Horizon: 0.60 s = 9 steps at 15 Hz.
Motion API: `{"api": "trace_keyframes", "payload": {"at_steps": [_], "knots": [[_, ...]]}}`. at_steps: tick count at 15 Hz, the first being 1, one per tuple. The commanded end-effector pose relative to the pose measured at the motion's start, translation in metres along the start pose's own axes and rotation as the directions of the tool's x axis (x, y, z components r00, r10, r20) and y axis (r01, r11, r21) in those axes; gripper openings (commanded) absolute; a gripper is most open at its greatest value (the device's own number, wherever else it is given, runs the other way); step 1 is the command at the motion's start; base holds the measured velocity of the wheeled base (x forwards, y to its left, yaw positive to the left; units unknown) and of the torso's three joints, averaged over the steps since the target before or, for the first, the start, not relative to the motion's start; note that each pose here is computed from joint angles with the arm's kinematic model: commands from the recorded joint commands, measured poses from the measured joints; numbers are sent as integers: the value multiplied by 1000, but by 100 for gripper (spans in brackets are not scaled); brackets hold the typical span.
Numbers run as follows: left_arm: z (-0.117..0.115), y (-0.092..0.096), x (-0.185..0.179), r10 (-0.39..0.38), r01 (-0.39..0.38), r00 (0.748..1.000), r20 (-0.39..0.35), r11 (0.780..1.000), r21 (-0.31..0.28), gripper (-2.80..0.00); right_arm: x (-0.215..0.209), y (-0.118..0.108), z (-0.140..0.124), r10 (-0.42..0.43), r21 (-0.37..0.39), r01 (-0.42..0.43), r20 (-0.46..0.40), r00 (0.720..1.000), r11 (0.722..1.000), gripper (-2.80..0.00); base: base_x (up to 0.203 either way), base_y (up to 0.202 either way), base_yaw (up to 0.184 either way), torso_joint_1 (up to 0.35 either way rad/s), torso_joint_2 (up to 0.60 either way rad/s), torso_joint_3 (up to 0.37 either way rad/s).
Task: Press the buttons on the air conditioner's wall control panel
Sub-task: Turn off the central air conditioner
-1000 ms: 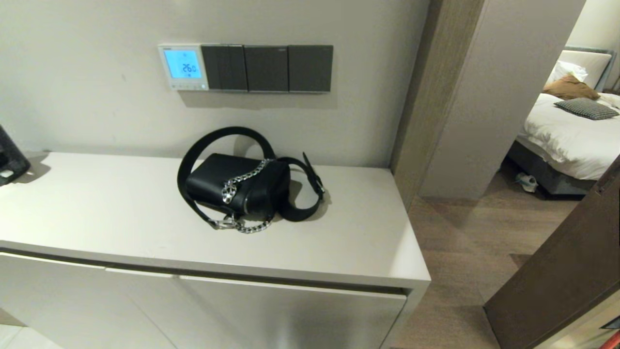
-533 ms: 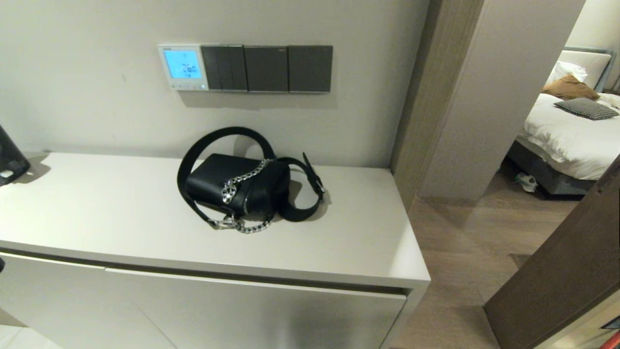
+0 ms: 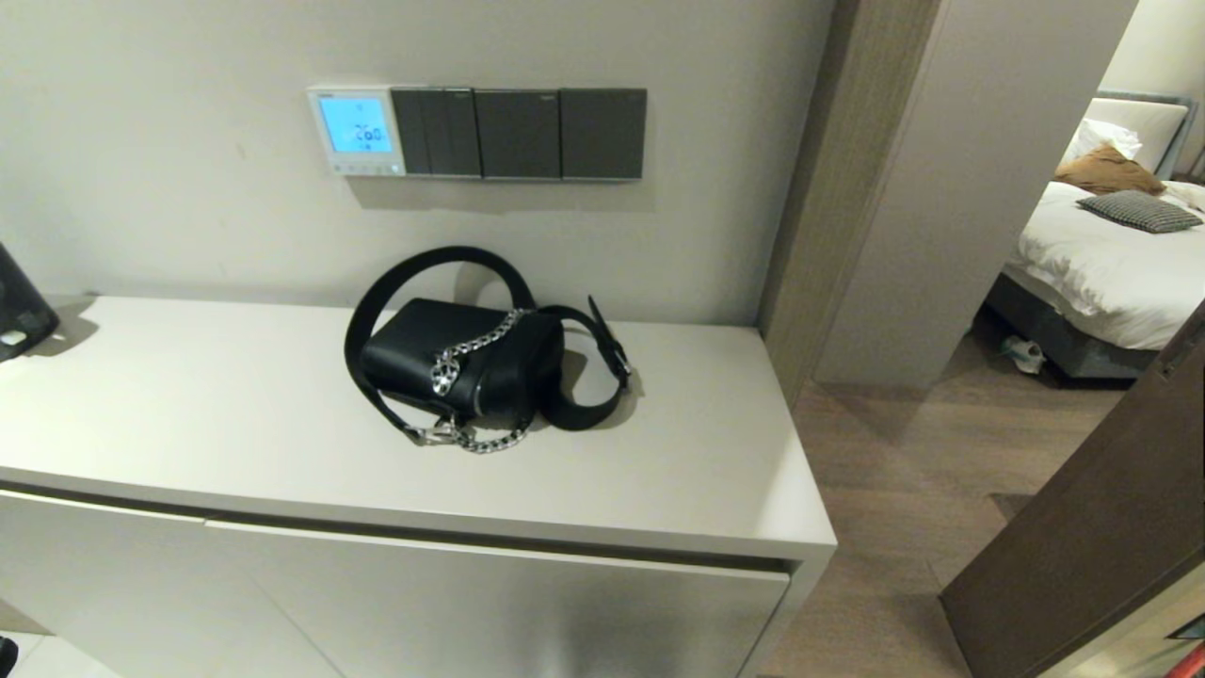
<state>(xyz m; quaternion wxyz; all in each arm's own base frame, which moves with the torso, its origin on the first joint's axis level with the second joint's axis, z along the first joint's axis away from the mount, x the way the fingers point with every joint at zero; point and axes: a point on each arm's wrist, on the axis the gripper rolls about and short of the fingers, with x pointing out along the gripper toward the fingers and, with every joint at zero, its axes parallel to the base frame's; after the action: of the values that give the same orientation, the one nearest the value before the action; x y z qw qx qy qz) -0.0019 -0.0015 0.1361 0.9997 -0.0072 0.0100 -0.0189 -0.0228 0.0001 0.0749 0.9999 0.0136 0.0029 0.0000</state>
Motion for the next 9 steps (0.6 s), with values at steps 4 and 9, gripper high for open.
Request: {"api": "trace_keyframes", "payload": {"at_steps": [4, 9], "knots": [[-24, 1, -8, 34, -35, 999, 12, 998, 57, -280, 0, 0, 0, 0, 0, 0, -2, 1000, 1000, -280, 0, 0, 0, 0, 0, 0], [-39, 1, -16, 25, -28, 999, 38, 997, 72, -280, 0, 0, 0, 1, 0, -1, -2, 1000, 1000, -280, 0, 0, 0, 0, 0, 0]]}}
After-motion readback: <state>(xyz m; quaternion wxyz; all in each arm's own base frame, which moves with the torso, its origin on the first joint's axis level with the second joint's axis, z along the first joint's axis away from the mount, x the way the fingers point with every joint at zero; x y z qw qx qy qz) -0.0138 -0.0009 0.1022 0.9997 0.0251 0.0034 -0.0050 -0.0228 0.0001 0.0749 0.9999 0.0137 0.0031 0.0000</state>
